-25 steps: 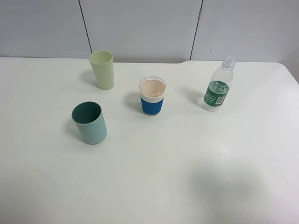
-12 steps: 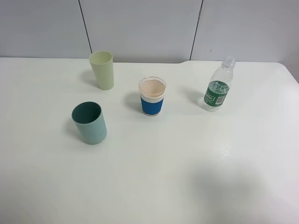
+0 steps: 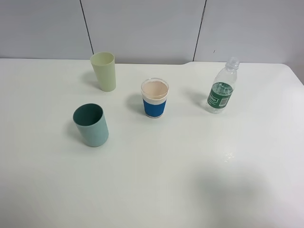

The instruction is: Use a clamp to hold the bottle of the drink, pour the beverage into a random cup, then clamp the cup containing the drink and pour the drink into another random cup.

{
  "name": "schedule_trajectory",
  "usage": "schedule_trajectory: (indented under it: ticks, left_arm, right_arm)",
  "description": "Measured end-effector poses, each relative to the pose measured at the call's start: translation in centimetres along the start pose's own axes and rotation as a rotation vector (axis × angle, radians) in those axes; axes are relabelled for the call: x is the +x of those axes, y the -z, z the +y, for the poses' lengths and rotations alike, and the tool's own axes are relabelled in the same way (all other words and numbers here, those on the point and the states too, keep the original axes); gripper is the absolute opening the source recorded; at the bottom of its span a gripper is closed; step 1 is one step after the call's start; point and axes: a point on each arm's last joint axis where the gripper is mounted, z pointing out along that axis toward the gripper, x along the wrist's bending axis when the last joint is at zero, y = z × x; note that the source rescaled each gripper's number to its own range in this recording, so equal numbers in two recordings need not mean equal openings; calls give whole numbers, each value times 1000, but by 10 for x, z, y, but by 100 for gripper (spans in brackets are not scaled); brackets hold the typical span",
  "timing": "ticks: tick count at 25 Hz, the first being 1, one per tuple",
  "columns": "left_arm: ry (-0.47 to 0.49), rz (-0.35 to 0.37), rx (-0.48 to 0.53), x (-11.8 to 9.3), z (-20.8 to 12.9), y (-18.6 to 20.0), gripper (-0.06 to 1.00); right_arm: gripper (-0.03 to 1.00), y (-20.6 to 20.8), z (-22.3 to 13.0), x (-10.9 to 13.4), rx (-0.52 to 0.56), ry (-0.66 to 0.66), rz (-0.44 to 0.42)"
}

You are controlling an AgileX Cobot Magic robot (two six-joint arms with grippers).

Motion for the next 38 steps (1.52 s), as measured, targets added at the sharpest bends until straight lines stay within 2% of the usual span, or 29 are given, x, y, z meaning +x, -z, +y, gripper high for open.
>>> schedule_trajectory:
  ticks: [8, 38]
  left_arm:
    - [-6, 1, 122, -1, -27, -25, 81]
    - [-7, -2, 114, -1, -27, -27, 81]
  right_arm:
    - [88, 0, 0, 0, 0, 0, 0]
    - [88, 0, 0, 0, 0, 0, 0]
